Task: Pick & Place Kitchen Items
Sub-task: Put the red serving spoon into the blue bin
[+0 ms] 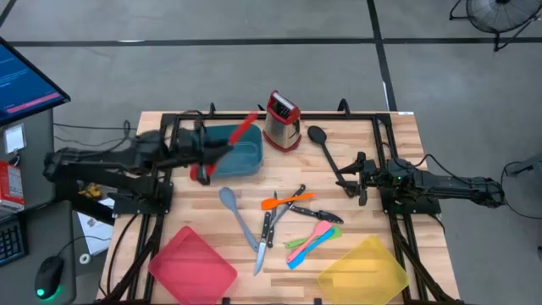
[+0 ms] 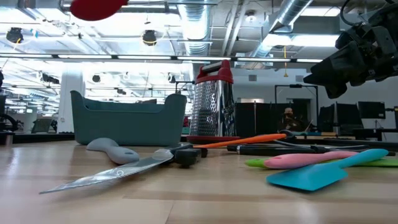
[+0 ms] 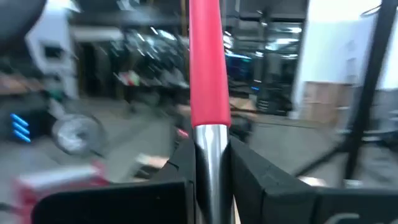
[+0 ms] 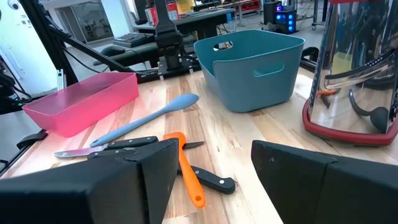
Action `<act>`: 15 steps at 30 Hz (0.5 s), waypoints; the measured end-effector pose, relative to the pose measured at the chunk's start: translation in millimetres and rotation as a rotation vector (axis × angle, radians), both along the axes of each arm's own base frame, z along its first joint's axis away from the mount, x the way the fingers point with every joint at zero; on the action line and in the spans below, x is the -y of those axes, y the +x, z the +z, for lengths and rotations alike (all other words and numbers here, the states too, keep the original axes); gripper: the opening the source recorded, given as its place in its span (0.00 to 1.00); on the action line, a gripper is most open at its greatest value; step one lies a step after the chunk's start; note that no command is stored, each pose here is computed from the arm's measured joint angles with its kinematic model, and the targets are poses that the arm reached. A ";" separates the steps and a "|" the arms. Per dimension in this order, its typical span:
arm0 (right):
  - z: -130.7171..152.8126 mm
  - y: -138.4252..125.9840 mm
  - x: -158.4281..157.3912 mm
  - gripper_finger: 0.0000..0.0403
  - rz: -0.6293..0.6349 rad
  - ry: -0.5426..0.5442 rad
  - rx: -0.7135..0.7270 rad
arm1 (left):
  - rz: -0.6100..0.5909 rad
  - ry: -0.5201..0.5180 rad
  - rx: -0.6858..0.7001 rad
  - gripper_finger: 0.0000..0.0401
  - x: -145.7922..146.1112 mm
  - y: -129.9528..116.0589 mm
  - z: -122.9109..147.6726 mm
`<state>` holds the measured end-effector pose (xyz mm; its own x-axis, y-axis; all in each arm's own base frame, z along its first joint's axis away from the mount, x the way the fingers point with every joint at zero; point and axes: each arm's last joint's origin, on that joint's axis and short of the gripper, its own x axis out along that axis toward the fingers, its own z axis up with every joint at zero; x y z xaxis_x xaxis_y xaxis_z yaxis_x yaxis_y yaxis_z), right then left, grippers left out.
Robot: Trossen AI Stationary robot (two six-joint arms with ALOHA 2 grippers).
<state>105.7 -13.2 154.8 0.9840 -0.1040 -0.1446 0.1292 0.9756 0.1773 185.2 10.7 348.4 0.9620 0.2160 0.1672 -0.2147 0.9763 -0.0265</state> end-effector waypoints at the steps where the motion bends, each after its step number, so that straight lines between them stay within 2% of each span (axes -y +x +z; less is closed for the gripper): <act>1: -0.1 0.0 0.0 0.53 0.000 0.000 0.000 | 0.031 0.027 0.002 0.09 -3.9 -2.5 1.4; 7: 0.0 0.0 0.0 0.53 0.000 0.000 0.000 | 0.135 0.058 -0.019 0.11 -28.4 4.5 -9.5; 15: -0.1 0.0 0.0 0.53 0.000 0.000 -0.001 | 0.101 -0.041 0.070 0.11 -56.6 5.9 -58.9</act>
